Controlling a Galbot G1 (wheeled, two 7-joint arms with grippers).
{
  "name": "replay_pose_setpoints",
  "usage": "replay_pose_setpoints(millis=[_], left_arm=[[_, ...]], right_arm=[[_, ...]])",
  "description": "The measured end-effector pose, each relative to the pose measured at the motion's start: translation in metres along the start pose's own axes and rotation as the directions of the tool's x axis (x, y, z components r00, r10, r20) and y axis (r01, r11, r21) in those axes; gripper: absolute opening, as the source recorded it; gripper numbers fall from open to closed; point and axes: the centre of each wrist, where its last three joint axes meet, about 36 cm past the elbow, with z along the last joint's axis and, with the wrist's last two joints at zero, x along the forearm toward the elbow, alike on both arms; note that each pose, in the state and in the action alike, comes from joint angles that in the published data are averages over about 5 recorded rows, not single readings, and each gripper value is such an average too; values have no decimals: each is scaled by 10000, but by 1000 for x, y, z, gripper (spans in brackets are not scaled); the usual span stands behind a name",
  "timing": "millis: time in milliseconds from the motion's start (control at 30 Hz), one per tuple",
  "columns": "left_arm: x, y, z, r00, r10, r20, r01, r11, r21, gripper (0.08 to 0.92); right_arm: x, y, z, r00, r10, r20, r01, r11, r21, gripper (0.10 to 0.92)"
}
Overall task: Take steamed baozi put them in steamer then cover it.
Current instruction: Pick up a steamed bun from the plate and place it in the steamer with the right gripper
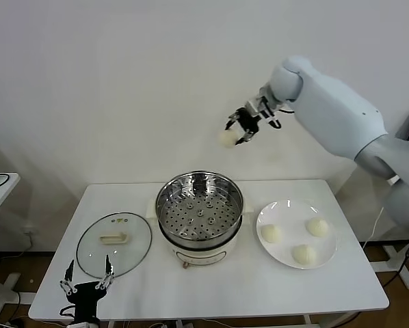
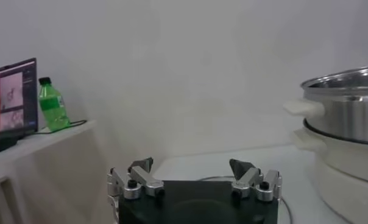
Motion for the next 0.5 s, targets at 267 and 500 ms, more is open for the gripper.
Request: replay_pose_setpoints(millis=[267,500], left_arm=[[0,3,-1,9997,-231,4,231,9997,59,823],[-1,5,-3,9991,-428,39,428,9990,148,823]], right_arm=[[-33,6,-28,9959,-768,477,705,9900,1219,560],[-60,7,-41,9903,-1222,662,1035,9663,2357,560]])
